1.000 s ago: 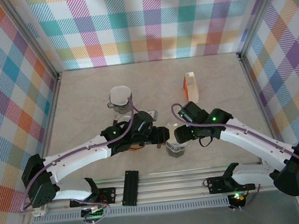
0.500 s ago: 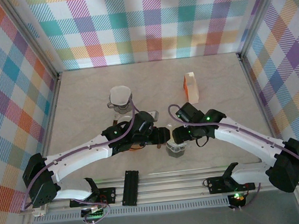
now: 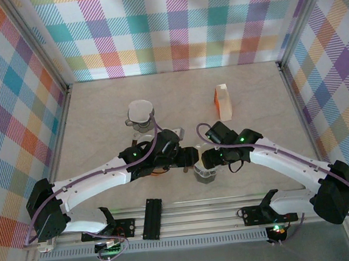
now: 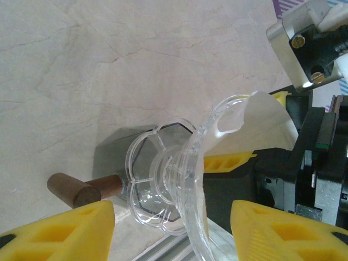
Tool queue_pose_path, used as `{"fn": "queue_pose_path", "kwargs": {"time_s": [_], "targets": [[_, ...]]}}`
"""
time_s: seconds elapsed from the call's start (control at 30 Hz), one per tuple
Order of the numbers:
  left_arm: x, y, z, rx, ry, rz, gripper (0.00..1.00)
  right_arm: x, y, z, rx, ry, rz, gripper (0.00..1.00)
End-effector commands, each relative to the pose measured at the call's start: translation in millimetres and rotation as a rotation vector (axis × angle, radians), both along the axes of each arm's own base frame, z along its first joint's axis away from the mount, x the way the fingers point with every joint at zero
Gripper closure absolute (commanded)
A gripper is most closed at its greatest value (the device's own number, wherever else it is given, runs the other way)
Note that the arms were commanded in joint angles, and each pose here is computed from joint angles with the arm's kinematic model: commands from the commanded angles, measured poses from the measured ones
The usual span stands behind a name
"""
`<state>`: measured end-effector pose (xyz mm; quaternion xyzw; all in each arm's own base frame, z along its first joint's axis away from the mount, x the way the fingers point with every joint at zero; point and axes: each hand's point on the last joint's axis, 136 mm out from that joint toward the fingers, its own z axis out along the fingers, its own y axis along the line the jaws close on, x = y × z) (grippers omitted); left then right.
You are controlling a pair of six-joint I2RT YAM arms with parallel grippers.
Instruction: Place the coffee filter in the dripper
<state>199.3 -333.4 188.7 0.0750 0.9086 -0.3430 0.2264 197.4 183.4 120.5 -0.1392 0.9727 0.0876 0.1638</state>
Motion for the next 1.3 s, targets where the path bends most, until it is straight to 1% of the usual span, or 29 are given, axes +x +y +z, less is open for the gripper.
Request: {"fn": "queue_pose_path", "kwargs": {"time_s": [0.0, 0.1, 0.17, 0.23, 0.4, 0.47, 0.7, 0.77, 0.87, 1.1, 1.27], "targets": [[4.0, -9.7, 16.5, -0.04, -0.044, -0.006, 0.41, -1.1, -1.5, -2.4, 0.008, 0.01, -0.014, 0.22], [6.5, -12.6, 14.9, -0.03, -0.045, -0.008, 0.44, -1.0, -1.3, -0.7, 0.014, 0.007, -0.017, 0.22], [7.1, -13.3, 13.9, -0.018, -0.044, -0.008, 0.53, -1.1, -0.8, -0.3, 0.015, 0.007, -0.016, 0.22], [8.3, -10.5, 11.8, 0.001, -0.04, 0.003, 0.56, -0.8, -0.7, -0.9, 0.013, 0.01, -0.016, 0.22], [7.1, -3.4, 3.3, 0.044, -0.025, 0.013, 0.6, -0.8, -0.4, 0.2, 0.018, 0.007, -0.018, 0.21], [5.7, -2.1, -0.4, 0.061, -0.015, 0.009, 0.62, 1.4, 1.5, 7.0, 0.03, -0.008, -0.014, 0.21], [4.1, -0.6, -3.9, 0.075, -0.005, 0.005, 0.63, 9.6, 3.6, 45.3, 0.071, -0.086, -0.015, 0.19], [4.0, -1.3, -2.7, 0.069, -0.006, 0.004, 0.63, 10.0, 5.2, 49.6, 0.082, -0.093, -0.012, 0.19], [4.7, -1.7, -1.3, 0.067, -0.009, 0.006, 0.62, 9.7, 5.6, 40.9, 0.065, -0.074, -0.011, 0.19], [4.2, -2.4, -1.8, 0.065, -0.006, 0.003, 0.61, 6.7, 3.1, 5.4, 0.021, -0.015, -0.022, 0.19], [3.8, -2.8, -2.9, 0.064, -0.002, 0.002, 0.57, 5.1, 1.2, -4.9, 0.006, 0.001, -0.028, 0.19]]}}
